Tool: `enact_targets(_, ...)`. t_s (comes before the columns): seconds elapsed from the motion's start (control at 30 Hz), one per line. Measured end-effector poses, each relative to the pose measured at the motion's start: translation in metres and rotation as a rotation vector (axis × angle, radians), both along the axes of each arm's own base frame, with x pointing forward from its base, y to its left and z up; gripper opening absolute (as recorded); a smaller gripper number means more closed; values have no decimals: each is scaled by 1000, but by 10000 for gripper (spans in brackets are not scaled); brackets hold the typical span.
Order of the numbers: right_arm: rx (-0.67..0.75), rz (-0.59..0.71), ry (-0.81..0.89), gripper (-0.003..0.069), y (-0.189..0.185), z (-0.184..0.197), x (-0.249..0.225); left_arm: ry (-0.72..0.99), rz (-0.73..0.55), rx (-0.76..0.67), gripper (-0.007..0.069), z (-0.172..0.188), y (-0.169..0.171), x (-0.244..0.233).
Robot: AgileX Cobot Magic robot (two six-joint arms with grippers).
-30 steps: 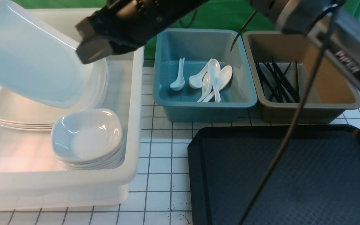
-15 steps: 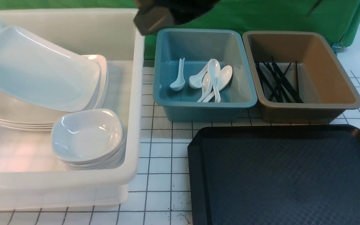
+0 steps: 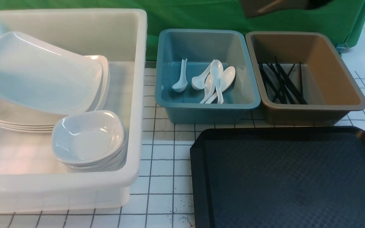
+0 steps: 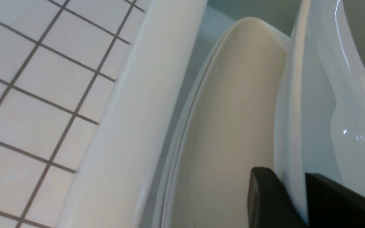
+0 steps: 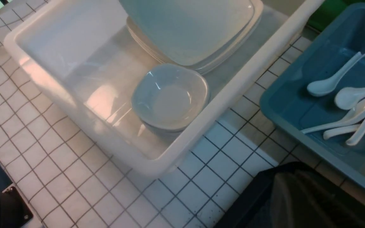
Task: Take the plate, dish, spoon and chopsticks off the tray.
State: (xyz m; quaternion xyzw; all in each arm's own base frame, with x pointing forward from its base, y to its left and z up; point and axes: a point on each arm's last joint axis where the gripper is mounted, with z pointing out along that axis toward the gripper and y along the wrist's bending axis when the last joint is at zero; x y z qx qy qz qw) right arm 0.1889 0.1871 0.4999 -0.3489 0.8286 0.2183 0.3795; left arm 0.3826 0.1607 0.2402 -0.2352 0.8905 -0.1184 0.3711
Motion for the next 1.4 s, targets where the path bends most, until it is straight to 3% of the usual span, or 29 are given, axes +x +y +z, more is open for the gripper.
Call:
enact_targets(0.37,22,-9,-36,8,-29,9,-31,107,-137,61,469,-1,-4,-7)
enact_targets(0.63,21,-15,-49,8,-34,10,-35,166,-213,53,512,29,-8,-10)
enact_targets(0.73,15,-24,-63,9,-38,11,-38,137,-244,49,484,55,-13,-14)
enact_targets(0.8,14,-43,-94,9,-46,15,-43,110,-258,37,418,74,-18,-19)
enact_targets(1.03,95,-124,-194,9,-88,38,-80,167,-405,-12,65,97,-50,-36)
enact_targets(1.1,119,-137,-202,9,-98,38,-91,188,-447,11,15,97,-60,-35)
enact_targets(1.3,117,-165,-143,9,-113,14,-107,214,-458,144,-8,83,-74,-19)
enact_targets(1.4,68,-176,-74,9,-112,-11,-106,244,-436,227,-11,57,-72,1)
